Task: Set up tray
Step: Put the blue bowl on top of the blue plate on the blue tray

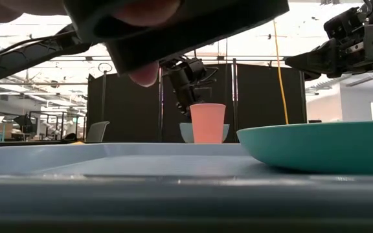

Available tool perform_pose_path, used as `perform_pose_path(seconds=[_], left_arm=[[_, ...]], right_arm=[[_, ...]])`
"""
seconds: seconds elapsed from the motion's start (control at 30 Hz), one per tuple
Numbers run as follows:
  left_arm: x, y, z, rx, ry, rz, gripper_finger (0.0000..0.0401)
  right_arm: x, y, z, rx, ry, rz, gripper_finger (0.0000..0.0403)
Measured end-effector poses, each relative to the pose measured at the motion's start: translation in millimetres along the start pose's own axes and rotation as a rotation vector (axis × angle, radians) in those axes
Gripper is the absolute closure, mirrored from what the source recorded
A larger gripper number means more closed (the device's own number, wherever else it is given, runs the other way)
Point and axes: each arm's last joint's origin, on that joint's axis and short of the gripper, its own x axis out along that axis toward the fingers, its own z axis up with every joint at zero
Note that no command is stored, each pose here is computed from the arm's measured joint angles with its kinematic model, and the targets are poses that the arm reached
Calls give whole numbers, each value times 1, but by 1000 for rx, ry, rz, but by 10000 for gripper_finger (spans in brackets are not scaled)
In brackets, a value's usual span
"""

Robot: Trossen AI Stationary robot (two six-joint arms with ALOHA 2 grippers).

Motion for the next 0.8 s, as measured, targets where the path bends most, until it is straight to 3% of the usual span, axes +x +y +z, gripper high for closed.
perform_pose_path(seconds=[0.37,0.6,0.7,0.8], left_arm=[[-16,14,8,-52,-59,-16,393],[-83,49,8,-259,-214,-156,393],[-102,56,1,-325,-201,-229,393],[-126,52,-2,-317,-162,-239,393]], right_arm=[[0,0,0,-1,0,0,403],[0,0,0,10,-1,1,403],[0,0,0,12,-1,2,403],[0,0,0,12,-1,2,403]])
